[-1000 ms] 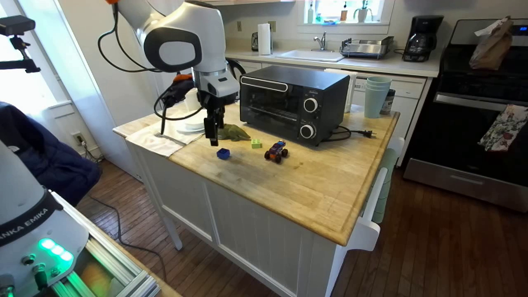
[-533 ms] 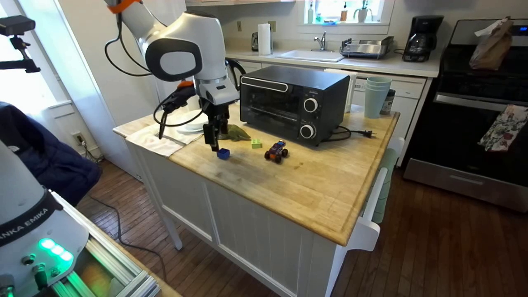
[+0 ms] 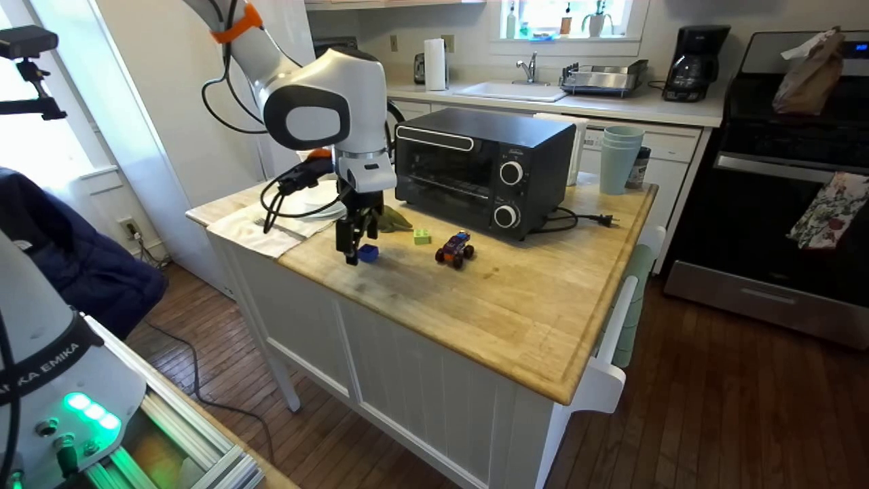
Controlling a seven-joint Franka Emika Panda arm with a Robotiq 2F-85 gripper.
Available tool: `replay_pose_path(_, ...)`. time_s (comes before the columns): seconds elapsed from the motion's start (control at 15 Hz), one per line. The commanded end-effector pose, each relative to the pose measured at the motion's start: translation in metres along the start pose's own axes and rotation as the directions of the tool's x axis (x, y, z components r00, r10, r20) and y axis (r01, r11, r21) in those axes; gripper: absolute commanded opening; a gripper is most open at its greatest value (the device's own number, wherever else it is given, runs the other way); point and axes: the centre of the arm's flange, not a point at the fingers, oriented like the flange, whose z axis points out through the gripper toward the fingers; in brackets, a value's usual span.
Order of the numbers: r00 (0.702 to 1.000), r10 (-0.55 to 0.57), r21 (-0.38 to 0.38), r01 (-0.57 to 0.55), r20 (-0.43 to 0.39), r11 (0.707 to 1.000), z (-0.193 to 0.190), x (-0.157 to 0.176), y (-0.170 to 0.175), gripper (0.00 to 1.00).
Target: Turn the blue bock over
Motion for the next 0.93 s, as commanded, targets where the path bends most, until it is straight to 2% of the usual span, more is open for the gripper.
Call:
replay_pose_path(0.0,0.998,0.041,-0.005,-0.041,0.039,0.999,0.009,0.024,-0.013,1.00)
replay_pose_path(0.33,0.987,0.058,-0.006,-0.058,0.151,0.998,0.015,0.045,-0.012,1.00)
replay_pose_path(0.87,0.949,0.075,0.009,-0.081,0.305,0.997,0.028,0.071,-0.007,1.00)
